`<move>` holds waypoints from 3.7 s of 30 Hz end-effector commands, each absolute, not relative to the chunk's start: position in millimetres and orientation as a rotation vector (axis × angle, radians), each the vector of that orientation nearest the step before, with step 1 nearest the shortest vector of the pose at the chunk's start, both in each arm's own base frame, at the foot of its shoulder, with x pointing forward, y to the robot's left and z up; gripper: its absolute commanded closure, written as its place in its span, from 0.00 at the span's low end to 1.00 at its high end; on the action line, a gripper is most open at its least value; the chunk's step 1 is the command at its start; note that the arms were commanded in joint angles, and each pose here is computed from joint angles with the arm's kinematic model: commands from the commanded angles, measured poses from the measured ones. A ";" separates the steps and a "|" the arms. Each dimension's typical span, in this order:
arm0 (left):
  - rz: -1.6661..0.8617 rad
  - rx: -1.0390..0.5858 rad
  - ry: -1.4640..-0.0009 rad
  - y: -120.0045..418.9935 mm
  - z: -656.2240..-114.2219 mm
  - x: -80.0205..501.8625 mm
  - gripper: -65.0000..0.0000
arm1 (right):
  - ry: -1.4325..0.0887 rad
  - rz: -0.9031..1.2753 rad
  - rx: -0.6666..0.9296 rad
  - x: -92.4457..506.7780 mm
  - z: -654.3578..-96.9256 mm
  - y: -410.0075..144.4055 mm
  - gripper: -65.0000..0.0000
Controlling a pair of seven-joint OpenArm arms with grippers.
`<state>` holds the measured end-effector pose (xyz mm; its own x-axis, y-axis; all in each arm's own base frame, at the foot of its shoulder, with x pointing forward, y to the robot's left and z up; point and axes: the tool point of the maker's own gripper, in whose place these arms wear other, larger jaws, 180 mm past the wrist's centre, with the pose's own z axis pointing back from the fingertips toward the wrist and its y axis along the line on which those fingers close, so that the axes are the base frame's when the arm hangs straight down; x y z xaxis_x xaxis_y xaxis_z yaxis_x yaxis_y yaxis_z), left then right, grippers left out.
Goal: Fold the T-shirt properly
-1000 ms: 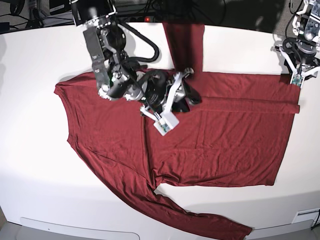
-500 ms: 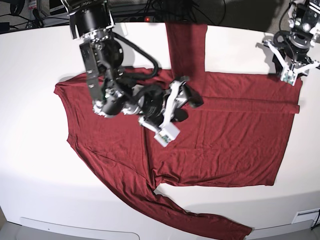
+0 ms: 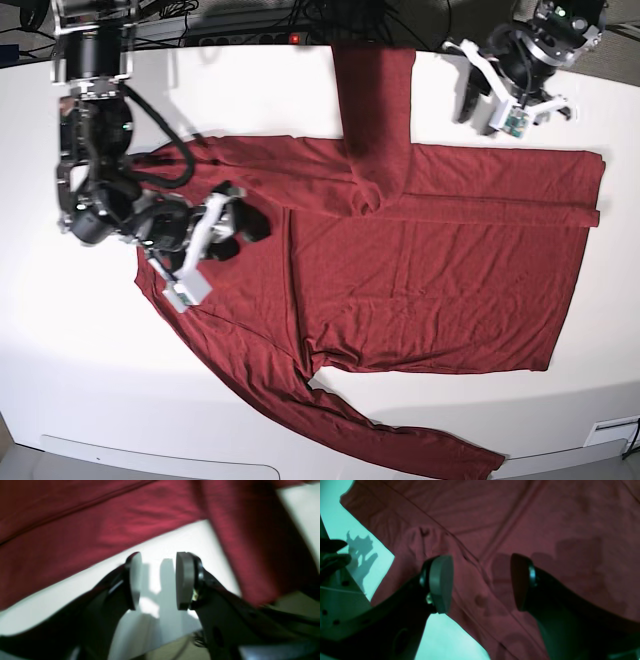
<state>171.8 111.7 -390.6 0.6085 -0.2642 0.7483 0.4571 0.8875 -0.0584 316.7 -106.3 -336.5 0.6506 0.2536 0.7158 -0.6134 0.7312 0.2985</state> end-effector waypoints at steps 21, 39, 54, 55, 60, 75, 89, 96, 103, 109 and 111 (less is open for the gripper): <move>-0.430 -0.580 -0.618 48.4 -430.7 112.8 0.67 | -0.804 0.476 0.605 328.9 -289.9 -144.4 0.45; -0.442 -0.627 -0.583 35.3 -430.5 103.6 1.00 | -0.797 0.478 0.620 327.1 -289.2 -142.6 0.45; -0.428 -0.292 -0.822 132.5 -405.4 208.7 1.00 | -0.740 0.494 0.605 320.0 -297.4 -144.3 0.58; -0.434 -0.261 -0.839 139.4 -401.6 218.0 1.00 | -0.740 0.495 0.605 320.0 -297.4 -144.4 0.58; -0.468 -0.123 -0.905 162.3 -384.0 257.6 1.00 | -0.740 0.494 0.605 320.0 -297.4 -144.3 0.58; -0.554 0.095 -0.976 201.9 -342.5 316.6 1.00 | -0.739 0.495 0.605 319.9 -297.6 -144.1 0.58; -0.387 0.140 -1.006 224.4 -333.9 324.2 0.60 | -0.731 0.497 0.604 318.9 -298.8 -144.1 0.58; -0.295 -0.001 -0.908 213.2 -359.9 296.1 0.70 | -0.725 0.495 0.601 317.6 -300.7 -144.9 0.58; -0.239 0.014 -0.890 230.7 -384.0 241.7 0.71 | -0.725 0.495 0.601 317.4 -300.9 -144.9 0.58; -0.113 -0.024 -0.848 241.5 -396.4 205.3 0.71 | -0.725 0.495 0.601 317.4 -300.8 -144.8 0.58; -0.094 -0.042 -0.830 237.9 -401.5 196.2 0.71 | -0.725 0.495 0.601 317.4 -300.8 -144.8 0.58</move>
